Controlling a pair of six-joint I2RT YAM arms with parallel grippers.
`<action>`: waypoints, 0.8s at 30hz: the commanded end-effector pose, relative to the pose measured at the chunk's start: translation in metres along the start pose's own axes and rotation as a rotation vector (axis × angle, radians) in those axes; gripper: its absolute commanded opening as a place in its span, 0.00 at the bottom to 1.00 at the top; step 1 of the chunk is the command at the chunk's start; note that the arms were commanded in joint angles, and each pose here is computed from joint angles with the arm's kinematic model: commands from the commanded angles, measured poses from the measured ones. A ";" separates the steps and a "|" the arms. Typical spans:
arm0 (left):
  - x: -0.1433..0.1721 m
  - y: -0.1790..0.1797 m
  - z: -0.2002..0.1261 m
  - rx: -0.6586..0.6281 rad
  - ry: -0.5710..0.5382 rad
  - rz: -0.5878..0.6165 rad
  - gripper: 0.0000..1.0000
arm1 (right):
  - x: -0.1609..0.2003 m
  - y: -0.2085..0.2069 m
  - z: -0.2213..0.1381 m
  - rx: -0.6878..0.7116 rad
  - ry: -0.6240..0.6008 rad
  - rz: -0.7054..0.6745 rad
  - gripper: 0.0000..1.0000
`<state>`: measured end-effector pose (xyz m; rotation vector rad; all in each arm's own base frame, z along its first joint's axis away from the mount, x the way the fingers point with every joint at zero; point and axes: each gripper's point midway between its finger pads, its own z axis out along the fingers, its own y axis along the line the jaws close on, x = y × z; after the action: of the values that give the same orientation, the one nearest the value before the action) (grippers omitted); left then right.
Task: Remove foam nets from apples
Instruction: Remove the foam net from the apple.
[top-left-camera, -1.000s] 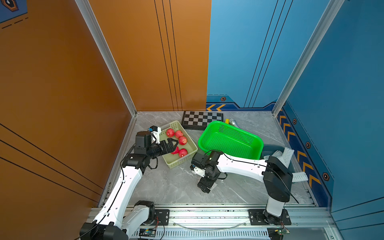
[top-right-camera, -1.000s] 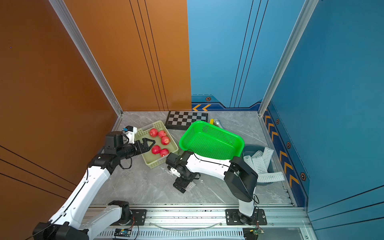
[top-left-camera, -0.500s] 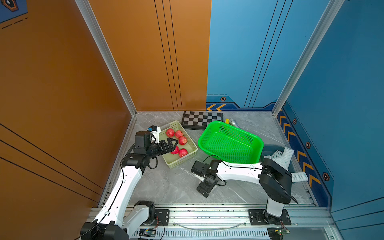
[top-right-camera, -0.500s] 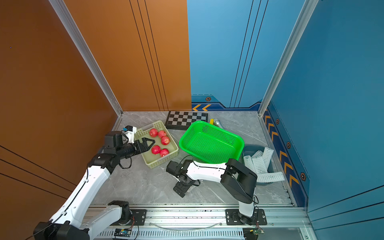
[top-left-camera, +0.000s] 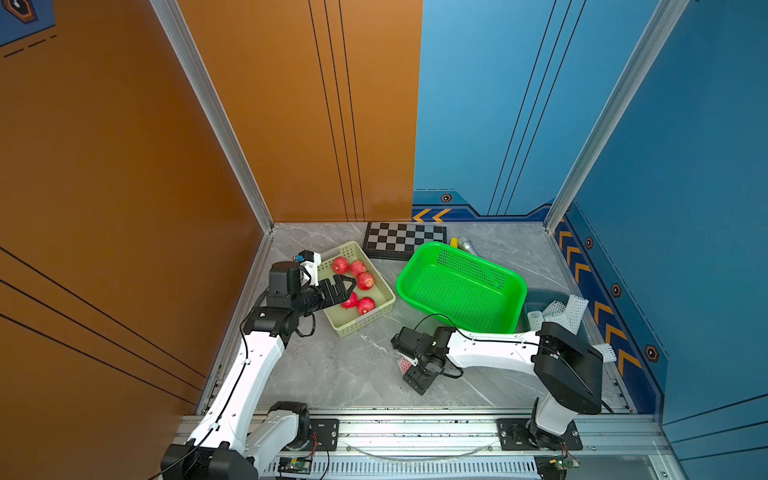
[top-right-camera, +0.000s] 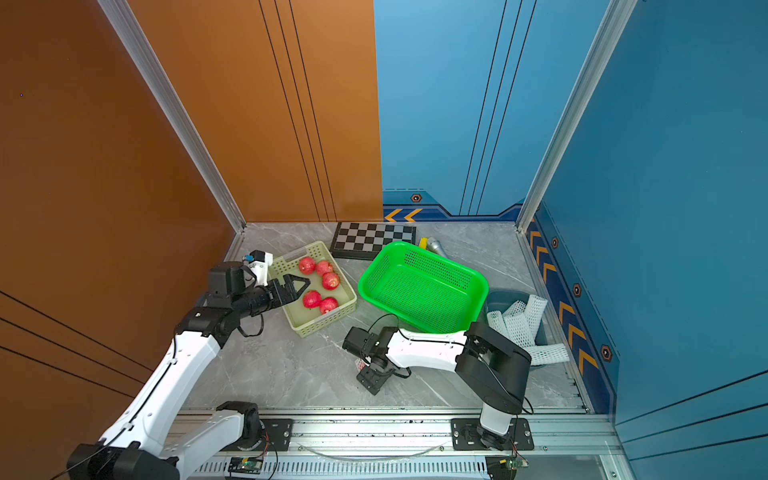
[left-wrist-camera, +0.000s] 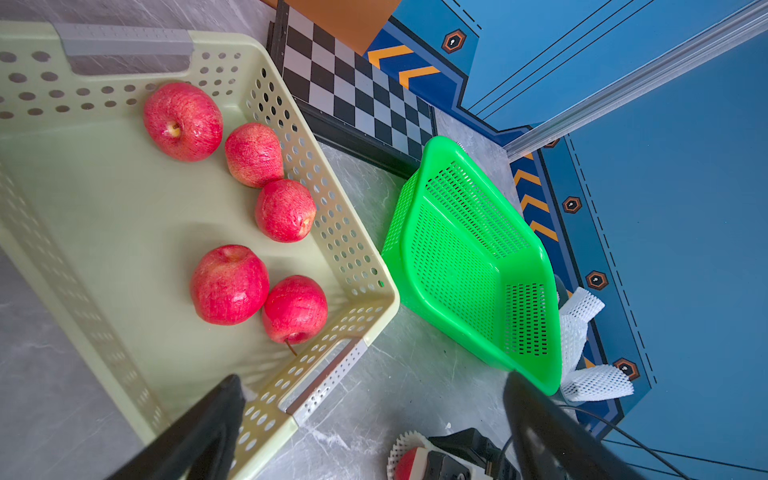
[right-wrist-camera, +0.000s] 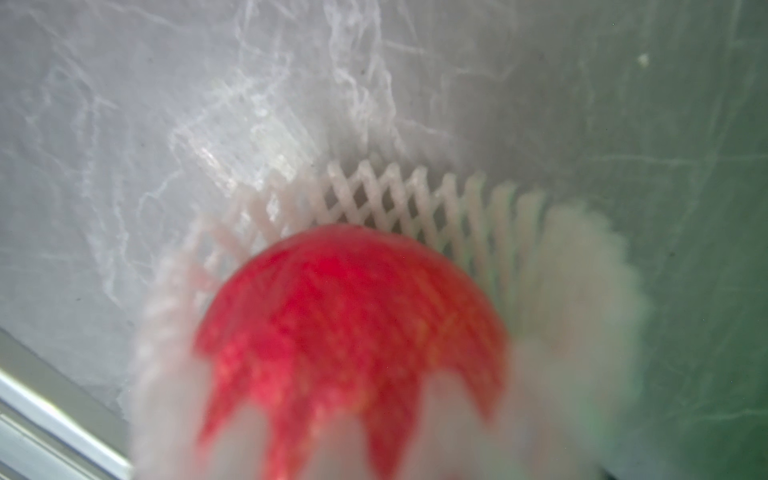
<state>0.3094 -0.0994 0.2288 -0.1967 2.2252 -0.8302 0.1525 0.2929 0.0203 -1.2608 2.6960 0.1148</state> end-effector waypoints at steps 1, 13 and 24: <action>-0.002 -0.003 0.001 0.023 0.001 -0.001 0.98 | -0.003 -0.005 -0.006 0.014 -0.043 0.006 0.79; 0.021 -0.020 0.009 0.097 0.087 -0.004 0.98 | -0.006 -0.016 -0.011 -0.049 -0.155 0.048 0.45; 0.115 -0.048 0.034 0.149 0.315 0.054 0.98 | 0.008 -0.020 -0.011 -0.186 -0.297 0.059 0.00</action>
<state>0.2542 -0.1875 0.1836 0.0607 2.4070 -1.0455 0.1643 0.2644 0.0261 -1.0819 2.5786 0.4220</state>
